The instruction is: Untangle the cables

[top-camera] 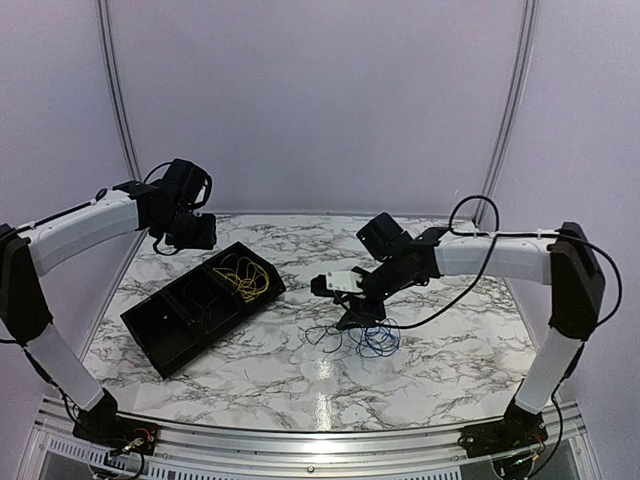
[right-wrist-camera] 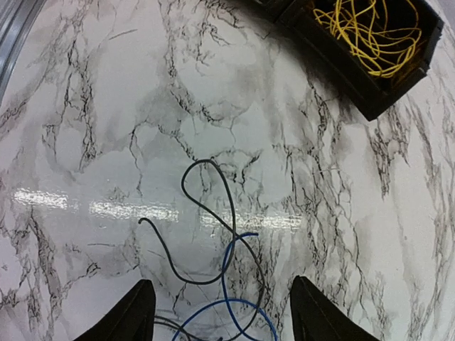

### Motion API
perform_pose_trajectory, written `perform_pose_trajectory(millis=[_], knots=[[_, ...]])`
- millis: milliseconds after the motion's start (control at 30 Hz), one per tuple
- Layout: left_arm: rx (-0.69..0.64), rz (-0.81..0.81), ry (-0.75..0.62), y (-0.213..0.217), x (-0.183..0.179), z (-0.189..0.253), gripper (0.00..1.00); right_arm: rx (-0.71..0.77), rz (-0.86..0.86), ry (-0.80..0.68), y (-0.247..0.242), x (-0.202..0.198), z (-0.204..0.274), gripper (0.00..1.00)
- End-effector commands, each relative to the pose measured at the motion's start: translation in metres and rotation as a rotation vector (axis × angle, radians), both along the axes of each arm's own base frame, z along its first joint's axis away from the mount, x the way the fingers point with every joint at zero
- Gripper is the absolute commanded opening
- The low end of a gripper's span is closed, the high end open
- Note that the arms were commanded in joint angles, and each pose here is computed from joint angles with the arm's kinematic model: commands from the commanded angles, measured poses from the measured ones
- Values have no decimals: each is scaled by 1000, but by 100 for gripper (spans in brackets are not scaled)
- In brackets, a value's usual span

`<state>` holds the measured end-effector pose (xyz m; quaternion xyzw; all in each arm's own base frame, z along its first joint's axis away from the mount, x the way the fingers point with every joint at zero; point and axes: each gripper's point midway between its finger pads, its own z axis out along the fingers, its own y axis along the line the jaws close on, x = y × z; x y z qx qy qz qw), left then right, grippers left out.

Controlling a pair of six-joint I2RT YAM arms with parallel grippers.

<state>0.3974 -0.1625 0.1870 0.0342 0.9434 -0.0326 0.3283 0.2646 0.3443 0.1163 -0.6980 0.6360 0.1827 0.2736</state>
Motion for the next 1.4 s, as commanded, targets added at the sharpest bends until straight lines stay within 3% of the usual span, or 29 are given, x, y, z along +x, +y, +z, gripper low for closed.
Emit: perform_pose_trajectory(millis=[0,167,333,467,600,833,1000,1367], knots=[[-32,-12,7,-10,-22,0,45,-30,101,35,16,5,-15,66],[-123,-84,-99,-33,-42,25,46,-101,80,52,24,20,-47,67],[-208,-84,-203,-40,-58,39,48,-124,66,79,28,27,-58,56],[-261,-132,-211,-52,-67,35,49,-111,79,110,32,23,-57,36],[-251,-107,-199,-54,-67,20,50,-74,46,140,40,25,-48,0],[-304,-282,-307,-99,-80,32,62,73,-18,143,50,37,42,0],[-389,-463,-372,-144,-91,52,63,166,-24,109,49,34,109,0],[-512,-670,-305,-207,-97,43,60,200,-78,79,50,41,134,0]])
